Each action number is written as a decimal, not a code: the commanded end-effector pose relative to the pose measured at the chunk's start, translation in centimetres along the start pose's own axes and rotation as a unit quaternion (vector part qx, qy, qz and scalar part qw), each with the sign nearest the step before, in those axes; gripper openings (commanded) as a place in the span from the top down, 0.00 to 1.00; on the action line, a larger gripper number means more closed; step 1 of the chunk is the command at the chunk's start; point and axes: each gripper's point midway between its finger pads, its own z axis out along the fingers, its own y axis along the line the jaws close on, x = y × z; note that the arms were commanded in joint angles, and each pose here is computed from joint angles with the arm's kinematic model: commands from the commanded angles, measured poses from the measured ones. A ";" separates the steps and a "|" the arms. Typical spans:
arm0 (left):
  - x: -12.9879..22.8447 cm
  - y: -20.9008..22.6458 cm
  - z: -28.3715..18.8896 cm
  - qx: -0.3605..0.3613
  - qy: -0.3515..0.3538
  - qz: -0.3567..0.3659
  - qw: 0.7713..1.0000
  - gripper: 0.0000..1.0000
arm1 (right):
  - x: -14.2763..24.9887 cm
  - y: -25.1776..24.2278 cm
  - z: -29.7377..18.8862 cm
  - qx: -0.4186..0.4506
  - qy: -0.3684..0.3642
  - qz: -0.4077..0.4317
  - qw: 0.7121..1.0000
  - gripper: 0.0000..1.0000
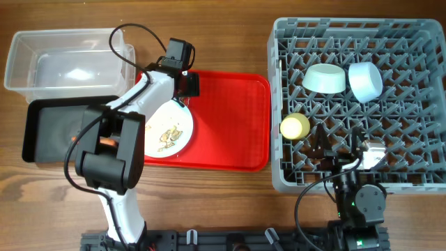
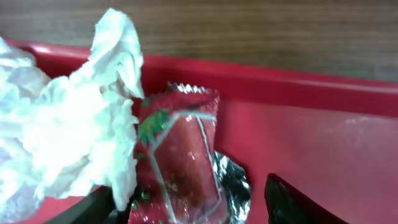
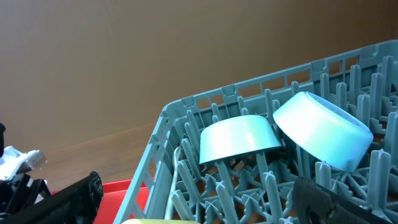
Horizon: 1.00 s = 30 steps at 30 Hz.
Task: Sort waste into correct bins and load items into the dishwasher rack
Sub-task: 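Grasp the red candy wrapper with the left gripper and drop it in the clear bin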
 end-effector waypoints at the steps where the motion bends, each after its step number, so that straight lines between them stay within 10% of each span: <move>1: -0.5 1.5 0.4 -0.020 -0.009 -0.001 1.000 0.32 | -0.1 0.3 0.0 -0.008 -0.001 0.004 1.000 0.00; 8: 1.6 -1.3 1.9 0.035 0.030 0.011 0.999 0.39 | -0.1 0.3 0.0 -0.008 -0.001 0.004 1.000 0.00; 13: 0.7 -2.4 1.3 0.043 0.013 0.015 0.999 0.96 | -0.1 0.3 0.0 -0.008 -0.001 0.004 1.000 0.00; 22: -8.8 -3.2 -12.5 0.119 -0.152 -0.059 0.979 0.96 | -0.1 0.3 0.0 -0.008 -0.001 0.004 1.000 0.00; 30: -10.6 17.0 -16.9 -0.086 -0.228 -0.276 0.930 0.96 | -0.1 0.3 0.0 -0.008 -0.001 0.004 1.000 0.00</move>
